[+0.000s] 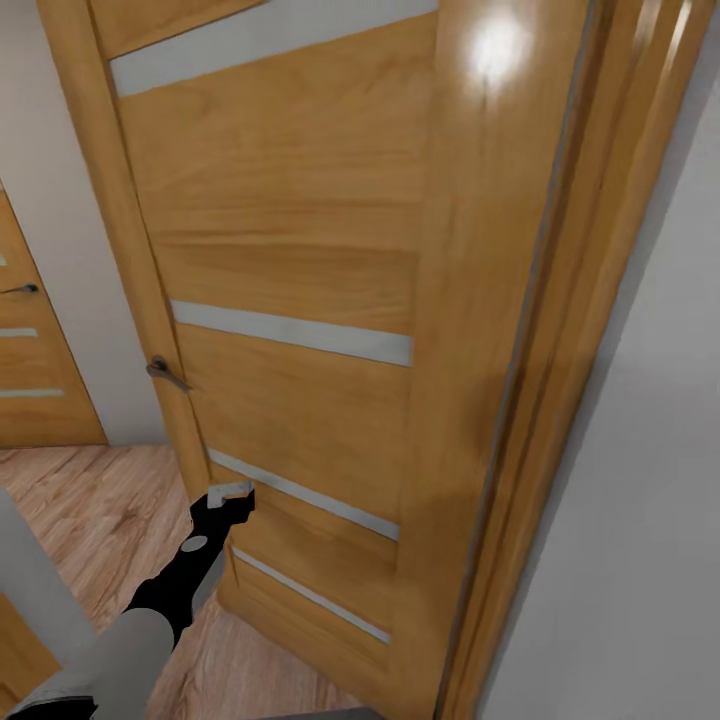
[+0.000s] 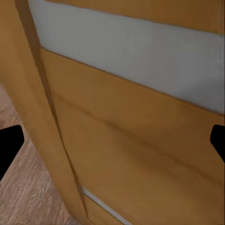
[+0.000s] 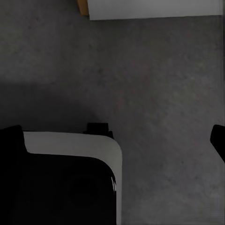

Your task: Move the two storage containers from the living room to the garage. In the garage, place one container on the floor and stack the other container on top of it (either order is fine).

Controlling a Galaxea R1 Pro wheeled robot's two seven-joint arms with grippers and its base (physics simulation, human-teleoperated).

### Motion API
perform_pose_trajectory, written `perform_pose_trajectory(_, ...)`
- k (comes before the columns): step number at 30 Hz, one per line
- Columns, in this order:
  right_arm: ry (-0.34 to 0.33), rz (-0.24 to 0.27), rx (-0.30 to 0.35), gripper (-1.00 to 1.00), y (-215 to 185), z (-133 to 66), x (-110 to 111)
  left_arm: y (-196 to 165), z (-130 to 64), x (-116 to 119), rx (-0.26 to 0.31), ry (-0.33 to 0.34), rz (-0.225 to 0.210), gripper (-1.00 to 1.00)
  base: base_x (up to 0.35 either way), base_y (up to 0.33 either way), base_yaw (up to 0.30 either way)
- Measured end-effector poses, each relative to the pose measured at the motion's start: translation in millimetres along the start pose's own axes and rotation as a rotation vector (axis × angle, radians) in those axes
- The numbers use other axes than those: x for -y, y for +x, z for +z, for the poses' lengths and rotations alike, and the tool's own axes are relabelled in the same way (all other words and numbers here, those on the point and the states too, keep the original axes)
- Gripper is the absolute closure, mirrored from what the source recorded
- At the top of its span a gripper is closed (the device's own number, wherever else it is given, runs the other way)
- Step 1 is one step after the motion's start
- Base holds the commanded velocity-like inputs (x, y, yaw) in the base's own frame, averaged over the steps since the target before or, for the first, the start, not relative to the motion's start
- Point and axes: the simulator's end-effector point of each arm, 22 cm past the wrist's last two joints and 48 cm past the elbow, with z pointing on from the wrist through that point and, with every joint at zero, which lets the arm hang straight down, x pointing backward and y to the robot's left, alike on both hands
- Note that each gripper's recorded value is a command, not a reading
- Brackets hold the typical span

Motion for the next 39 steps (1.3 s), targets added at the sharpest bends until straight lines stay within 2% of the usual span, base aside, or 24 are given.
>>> perform_pose_trajectory(16, 0.0, 0.0, 0.001, -1.0, 0, 0.0, 0, 15, -1.5, 0, -0.034, 0.001, 0.003, -1.0, 0.011, 0.0, -0.016)
perform_pose_trajectory(25, 0.0, 0.0, 0.0, -1.0, 0, 0.0, 0, 16, -1.5, -3, -0.036, -0.01, 0.0, -1.0, 0.146, 0.0, -0.054)
perform_pose_trajectory(39, 0.0, 0.0, 0.001, -1.0, 0, 0.0, 0, 16, -1.4, -3, -0.035, -0.009, -0.001, -1.0, 0.012, 0.0, -0.034)
